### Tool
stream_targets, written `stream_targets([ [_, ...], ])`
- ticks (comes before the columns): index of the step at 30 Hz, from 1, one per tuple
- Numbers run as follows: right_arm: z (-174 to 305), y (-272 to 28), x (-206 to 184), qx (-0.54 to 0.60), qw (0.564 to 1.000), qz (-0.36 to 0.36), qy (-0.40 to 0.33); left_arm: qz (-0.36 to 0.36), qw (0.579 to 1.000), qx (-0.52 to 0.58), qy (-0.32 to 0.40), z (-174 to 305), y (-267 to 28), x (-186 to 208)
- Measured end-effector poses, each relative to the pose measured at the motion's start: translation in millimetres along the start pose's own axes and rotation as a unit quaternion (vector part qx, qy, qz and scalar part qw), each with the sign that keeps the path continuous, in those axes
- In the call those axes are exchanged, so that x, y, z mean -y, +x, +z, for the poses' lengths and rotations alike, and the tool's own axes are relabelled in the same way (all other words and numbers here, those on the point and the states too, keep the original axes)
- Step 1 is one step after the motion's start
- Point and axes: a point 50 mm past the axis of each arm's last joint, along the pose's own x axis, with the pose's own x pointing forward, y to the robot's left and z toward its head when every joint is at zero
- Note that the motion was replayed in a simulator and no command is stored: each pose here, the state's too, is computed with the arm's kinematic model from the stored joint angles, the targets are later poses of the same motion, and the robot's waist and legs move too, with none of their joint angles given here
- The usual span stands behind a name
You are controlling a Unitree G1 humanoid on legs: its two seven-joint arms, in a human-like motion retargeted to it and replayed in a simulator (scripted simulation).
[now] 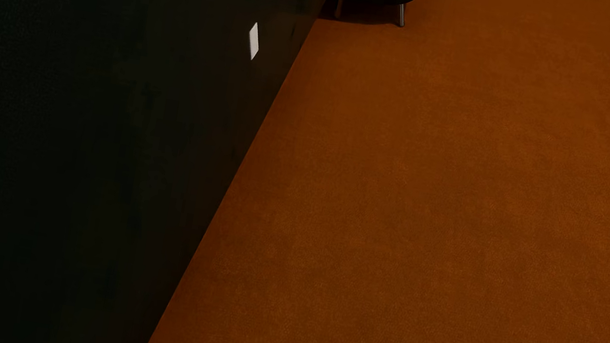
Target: Avoid corner
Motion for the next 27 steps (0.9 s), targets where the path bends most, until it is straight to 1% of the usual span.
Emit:
stream_targets([
  [2,-4,1,1,-0.014,1.0,0.002,-0.012,-0.009,1.0,-0.011,-0.025,-6,-1,13],
  [3,2,3,5,-0.009,1.0,0.001,-0.027,-0.018,0.999,-0.022,-0.026,-11,-2,20],
  [4,14,3,25,0.016,0.999,-0.036,0.024,-0.016,0.998,-0.029,-0.047,-15,-4,25],
  [5,33,2,36,0.055,0.997,-0.051,0.029,-0.022,0.999,-0.026,-0.034,-16,-5,26],
  [7,77,-6,52,0.146,0.986,-0.073,0.033,-0.017,1.0,-0.013,-0.003,-10,-5,14],
  [8,95,-11,58,0.185,0.979,-0.082,0.037,-0.004,1.0,-0.012,0.0,-10,-5,3],
  [11,141,-27,73,0.273,0.955,-0.103,0.044,0.063,0.997,-0.024,-0.037,-17,-8,-37],
  [13,159,-36,76,0.31,0.944,-0.107,0.039,0.092,0.994,-0.027,-0.046,-19,-11,-56],
  [15,163,-39,74,0.319,0.941,-0.104,0.029,0.095,0.994,-0.028,-0.035,-19,-11,-61],
  [18,134,-23,61,0.259,0.962,-0.083,0.021,0.082,0.996,-0.032,-0.03,-22,-11,-53],
  [20,95,-7,49,0.175,0.982,-0.066,0.023,0.069,0.996,-0.04,-0.041,-28,-12,-40],
  [22,46,2,37,0.079,0.995,-0.052,0.029,0.046,0.996,-0.056,-0.049,-36,-12,-19],
  [25,-19,-3,22,-0.037,0.997,-0.039,0.05,-0.007,0.995,-0.091,-0.035,-50,-13,16],
  [27,-37,-7,15,-0.065,0.996,-0.031,0.048,-0.031,0.995,-0.095,-0.019,-52,-14,29],
])
